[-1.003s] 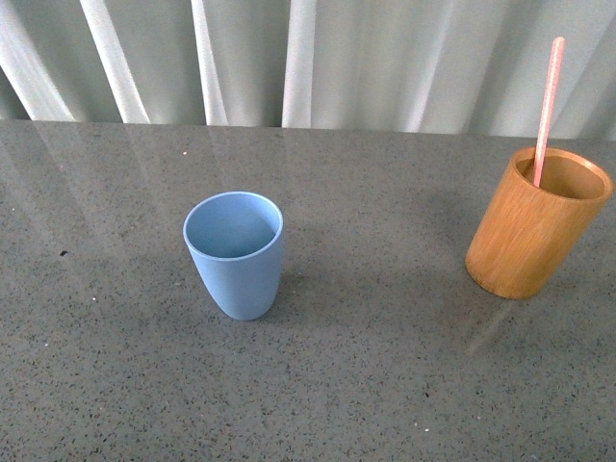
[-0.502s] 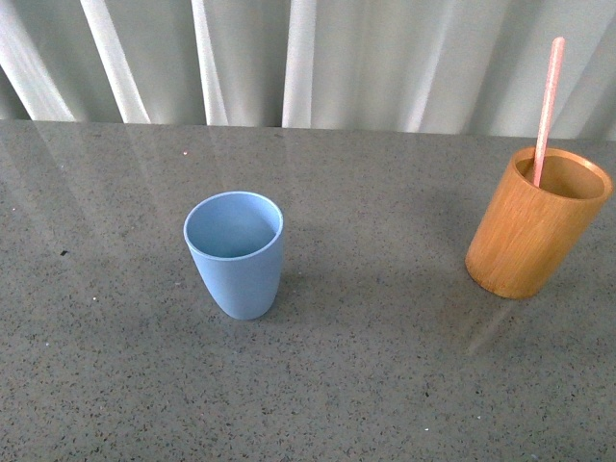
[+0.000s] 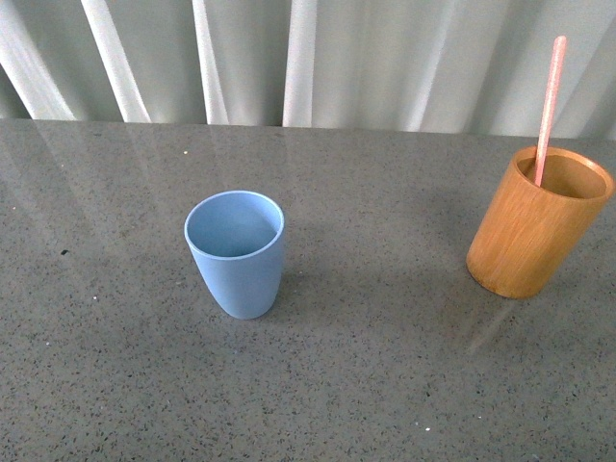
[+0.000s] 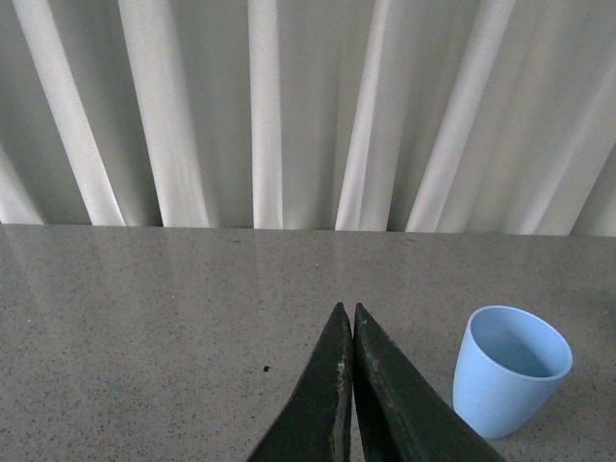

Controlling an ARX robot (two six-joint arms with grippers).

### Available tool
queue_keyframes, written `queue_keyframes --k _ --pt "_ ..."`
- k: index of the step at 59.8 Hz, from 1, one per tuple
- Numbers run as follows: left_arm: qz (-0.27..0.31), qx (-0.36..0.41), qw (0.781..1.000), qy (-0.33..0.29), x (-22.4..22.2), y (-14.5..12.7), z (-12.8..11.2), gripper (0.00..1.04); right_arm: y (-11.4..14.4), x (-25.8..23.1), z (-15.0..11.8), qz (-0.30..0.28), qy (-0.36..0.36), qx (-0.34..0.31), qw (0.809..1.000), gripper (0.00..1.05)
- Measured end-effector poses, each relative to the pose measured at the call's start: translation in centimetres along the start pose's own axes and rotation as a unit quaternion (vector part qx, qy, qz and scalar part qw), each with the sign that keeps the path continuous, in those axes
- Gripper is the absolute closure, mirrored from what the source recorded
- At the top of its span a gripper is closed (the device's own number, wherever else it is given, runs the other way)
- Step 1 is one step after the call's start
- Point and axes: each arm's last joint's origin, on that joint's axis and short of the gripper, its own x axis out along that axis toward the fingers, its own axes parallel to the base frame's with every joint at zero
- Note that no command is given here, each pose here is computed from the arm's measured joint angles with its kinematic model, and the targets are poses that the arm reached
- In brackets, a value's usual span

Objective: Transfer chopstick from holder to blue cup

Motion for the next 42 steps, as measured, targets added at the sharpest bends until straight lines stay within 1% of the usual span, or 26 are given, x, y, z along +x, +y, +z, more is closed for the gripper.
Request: queue_keyframes --k 6,9,11,14,16,19,21,28,29,30,32,38,39,40,42 --pt "0.0 0.0 1.0 0.0 0.0 0.0 0.0 1.01 0.0 0.0 0.0 0.0 0.0 0.0 1.0 0.1" --pt "0.0 0.0 1.0 0.0 0.0 0.0 0.0 0.93 0.0 0.0 0.0 0.0 0.0 0.0 1.0 0.1" --pt "0.0 0.0 1.0 0.0 0.0 0.0 0.0 0.85 0.0 0.0 0.0 0.0 0.0 0.0 1.0 0.1" --pt "0.0 0.0 1.0 0.0 0.0 0.0 0.0 0.78 0.0 0.0 0.0 0.0 0.0 0.0 1.0 0.1" --pt "0.0 0.0 1.0 0.0 0.0 0.0 0.0 0.71 0.0 0.0 0.0 0.0 0.0 0.0 1.0 0.1" --pt "0.0 0.0 1.0 0.0 0.0 0.0 0.0 0.64 0.0 0.0 0.0 0.0 0.0 0.0 1.0 0.1" --pt "0.0 0.0 1.0 0.0 0.0 0.0 0.0 0.57 0.0 0.0 0.0 0.0 0.0 0.0 1.0 0.1" --pt "0.0 0.0 1.0 0.0 0.0 0.0 0.0 0.37 0.0 0.0 0.0 0.0 0.0 0.0 1.0 0.1" --pt "0.0 0.0 1.0 0.0 0.0 0.0 0.0 0.33 0.0 0.0 0.0 0.0 0.0 0.0 1.0 0.1" --pt "0.0 0.0 1.0 0.0 0.0 0.0 0.0 0.32 0.0 0.0 0.0 0.0 0.0 0.0 1.0 0.1" --pt "0.0 0.0 1.0 0.0 0.0 0.0 0.0 0.25 0.0 0.0 0.0 0.0 0.0 0.0 1.0 0.1" --pt "0.0 0.0 1.0 0.0 0.0 0.0 0.0 0.08 0.0 0.0 0.0 0.0 0.0 0.0 1.0 0.1" --pt "0.0 0.0 1.0 0.0 0.0 0.0 0.0 0.06 -0.02 0.01 -0.03 -0.007 0.003 0.003 1.0 0.1" --pt "0.0 0.0 1.0 0.0 0.0 0.0 0.0 0.05 0.0 0.03 -0.09 -0.014 0.008 0.005 1.0 0.1" --pt "-0.001 0.0 1.0 0.0 0.0 0.0 0.0 0.07 0.02 0.08 -0.25 -0.07 0.045 0.029 0.996 0.1"
